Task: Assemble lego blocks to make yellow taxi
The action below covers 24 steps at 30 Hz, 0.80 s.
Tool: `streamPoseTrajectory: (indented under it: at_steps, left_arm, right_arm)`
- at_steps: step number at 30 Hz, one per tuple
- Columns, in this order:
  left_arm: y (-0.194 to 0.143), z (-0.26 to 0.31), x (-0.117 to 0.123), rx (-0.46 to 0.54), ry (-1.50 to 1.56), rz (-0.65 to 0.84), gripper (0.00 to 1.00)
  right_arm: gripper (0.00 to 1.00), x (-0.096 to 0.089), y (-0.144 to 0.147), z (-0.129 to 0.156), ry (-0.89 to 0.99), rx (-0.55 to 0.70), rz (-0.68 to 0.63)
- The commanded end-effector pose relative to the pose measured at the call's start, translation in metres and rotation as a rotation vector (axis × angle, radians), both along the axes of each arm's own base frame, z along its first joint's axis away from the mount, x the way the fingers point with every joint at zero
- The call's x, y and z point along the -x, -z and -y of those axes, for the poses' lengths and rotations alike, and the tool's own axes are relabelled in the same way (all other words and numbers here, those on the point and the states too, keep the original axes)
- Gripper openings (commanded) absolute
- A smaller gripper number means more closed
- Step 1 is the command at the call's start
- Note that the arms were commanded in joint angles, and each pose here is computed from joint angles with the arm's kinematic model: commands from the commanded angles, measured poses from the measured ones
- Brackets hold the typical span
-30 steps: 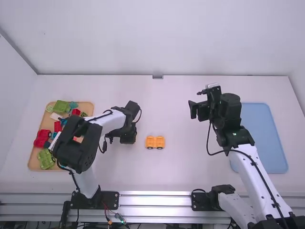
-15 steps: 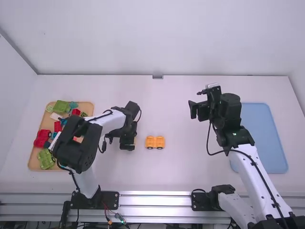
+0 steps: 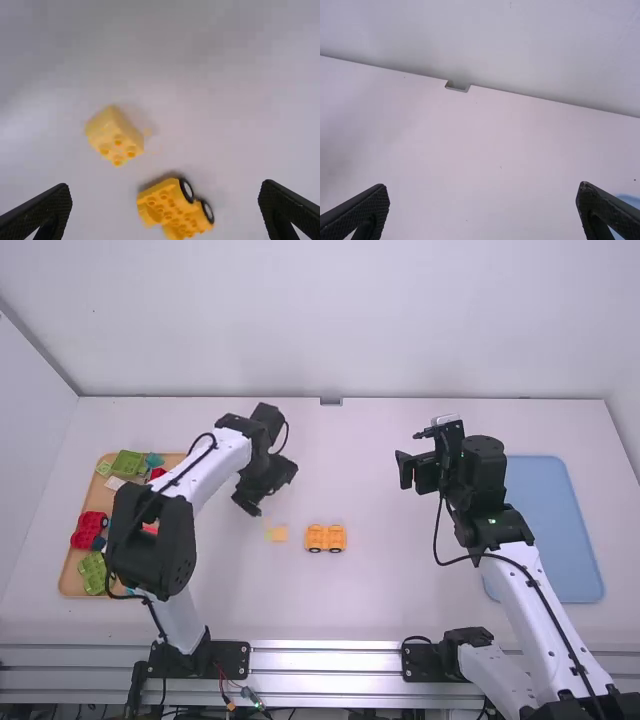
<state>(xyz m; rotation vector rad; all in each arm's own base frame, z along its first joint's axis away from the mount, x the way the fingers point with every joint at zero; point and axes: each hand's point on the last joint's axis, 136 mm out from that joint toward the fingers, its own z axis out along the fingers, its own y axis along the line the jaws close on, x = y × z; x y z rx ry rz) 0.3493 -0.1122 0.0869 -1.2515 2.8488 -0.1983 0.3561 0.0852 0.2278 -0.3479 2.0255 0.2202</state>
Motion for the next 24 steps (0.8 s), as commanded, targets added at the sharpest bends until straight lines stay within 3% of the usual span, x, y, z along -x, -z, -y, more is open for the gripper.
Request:
streamPoseTrajectory:
  at_steps: [1,8,10,12,14,18,20,23,24]
  left_arm:
    - [-0.018,-0.011,-0.016,-0.124,0.55,0.103,0.98]
    - [-0.037,-0.02,-0.029,-0.277,1.258,0.161,0.99]
    - [-0.035,-0.023,-0.02,-0.271,1.353,0.121,0.99]
    - [-0.037,-0.031,-0.032,-0.365,1.507,0.127,0.99]
    - [-0.037,-0.032,-0.035,-0.39,1.587,0.132,0.99]
    - [-0.026,0.0,-0.014,-0.204,2.11,0.258,0.99]
    - [-0.027,0.018,0.013,0.007,2.377,0.429,0.99]
    - [-0.035,0.029,0.033,0.175,2.512,0.636,0.99]
    - [-0.04,0.034,0.039,0.238,2.527,0.773,0.99]
  right_arm:
    - [0.99,-0.005,-0.017,-0.002,-0.002,-0.01,0.033]
    - [0.99,-0.006,-0.017,0.001,0.004,-0.01,0.033]
    - [0.99,-0.006,-0.017,0.001,0.004,-0.009,0.033]
    - [0.99,-0.005,-0.017,0.0,0.002,-0.01,0.034]
    - [0.99,-0.006,-0.017,0.0,0.004,-0.01,0.034]
    - [0.99,-0.006,-0.017,0.0,0.004,-0.01,0.034]
    - [0.99,-0.005,-0.017,0.0,0.003,-0.009,0.033]
    - [0.99,-0.005,-0.017,0.0,0.004,-0.01,0.033]
    - [0.99,-0.005,-0.017,0.0,0.004,-0.01,0.033]
